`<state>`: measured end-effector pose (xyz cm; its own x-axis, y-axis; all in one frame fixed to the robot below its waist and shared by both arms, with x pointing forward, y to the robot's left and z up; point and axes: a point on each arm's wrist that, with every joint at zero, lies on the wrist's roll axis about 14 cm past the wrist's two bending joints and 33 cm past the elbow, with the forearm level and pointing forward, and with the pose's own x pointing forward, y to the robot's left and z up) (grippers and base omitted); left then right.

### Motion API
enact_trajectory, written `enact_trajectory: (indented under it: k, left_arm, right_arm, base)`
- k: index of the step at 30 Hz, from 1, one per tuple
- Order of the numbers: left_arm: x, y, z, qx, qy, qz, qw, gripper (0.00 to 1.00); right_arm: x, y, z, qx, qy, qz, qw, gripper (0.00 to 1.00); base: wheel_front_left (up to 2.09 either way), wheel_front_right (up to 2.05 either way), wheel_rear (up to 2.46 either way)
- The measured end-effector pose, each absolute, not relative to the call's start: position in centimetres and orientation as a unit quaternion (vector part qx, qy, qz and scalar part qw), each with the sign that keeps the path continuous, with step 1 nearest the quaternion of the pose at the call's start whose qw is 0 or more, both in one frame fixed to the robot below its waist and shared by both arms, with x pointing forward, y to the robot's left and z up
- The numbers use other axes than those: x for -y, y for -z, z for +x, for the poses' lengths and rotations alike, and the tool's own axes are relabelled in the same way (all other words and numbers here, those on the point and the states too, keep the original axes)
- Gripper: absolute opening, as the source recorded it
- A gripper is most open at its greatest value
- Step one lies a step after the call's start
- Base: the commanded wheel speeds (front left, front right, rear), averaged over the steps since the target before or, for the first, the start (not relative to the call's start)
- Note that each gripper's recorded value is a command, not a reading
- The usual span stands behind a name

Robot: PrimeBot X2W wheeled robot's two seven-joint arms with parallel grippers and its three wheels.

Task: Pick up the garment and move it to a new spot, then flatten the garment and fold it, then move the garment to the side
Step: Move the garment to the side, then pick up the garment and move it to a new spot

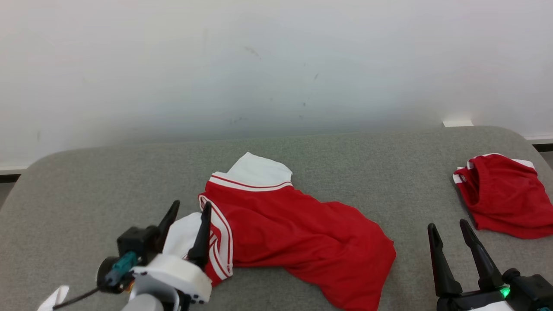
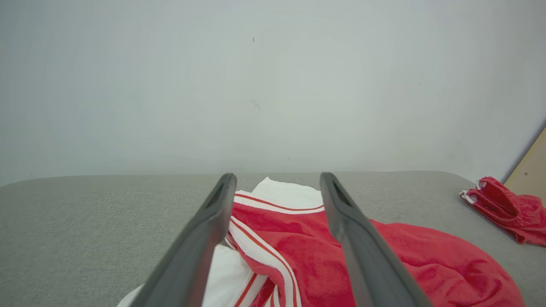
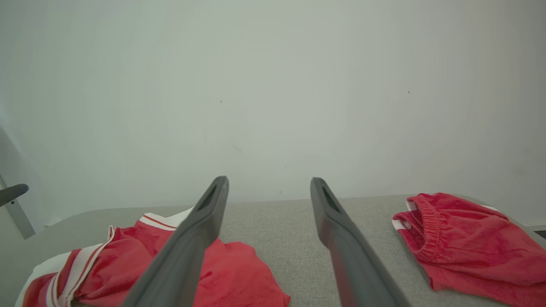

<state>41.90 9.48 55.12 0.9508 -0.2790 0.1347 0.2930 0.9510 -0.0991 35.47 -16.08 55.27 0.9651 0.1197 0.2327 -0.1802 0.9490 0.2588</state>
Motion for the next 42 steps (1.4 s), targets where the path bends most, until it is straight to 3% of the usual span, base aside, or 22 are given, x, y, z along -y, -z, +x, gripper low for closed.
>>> enact_trajectory:
  k: [9, 23, 35, 42]
  left_arm:
    - [-12.2, -53.0, 37.9, 0.053, 0.081, -0.086, 0.992, 1.00]
    - [-11.5, -52.6, 37.2, 0.055, 0.089, -0.090, 0.990, 1.00]
    - [-9.6, -48.8, 36.7, -0.001, 0.129, -0.065, 0.989, 1.00]
    - [-8.7, -48.5, 37.5, -0.007, 0.140, -0.067, 0.988, 1.00]
  right_arm:
    - [15.9, -54.3, 34.9, 0.094, -0.074, 0.144, 0.982, 1.00]
    - [15.9, -53.8, 35.0, 0.086, -0.076, 0.142, 0.983, 1.00]
    - [16.0, -52.6, 35.0, 0.068, -0.072, 0.142, 0.985, 1.00]
    - [14.8, -48.0, 35.4, -0.019, -0.077, 0.159, 0.984, 1.00]
  base:
    - [0.00, 0.00, 0.00]
    - [0.00, 0.00, 0.00]
    - [0.00, 0.00, 0.00]
    - [0.00, 0.00, 0.00]
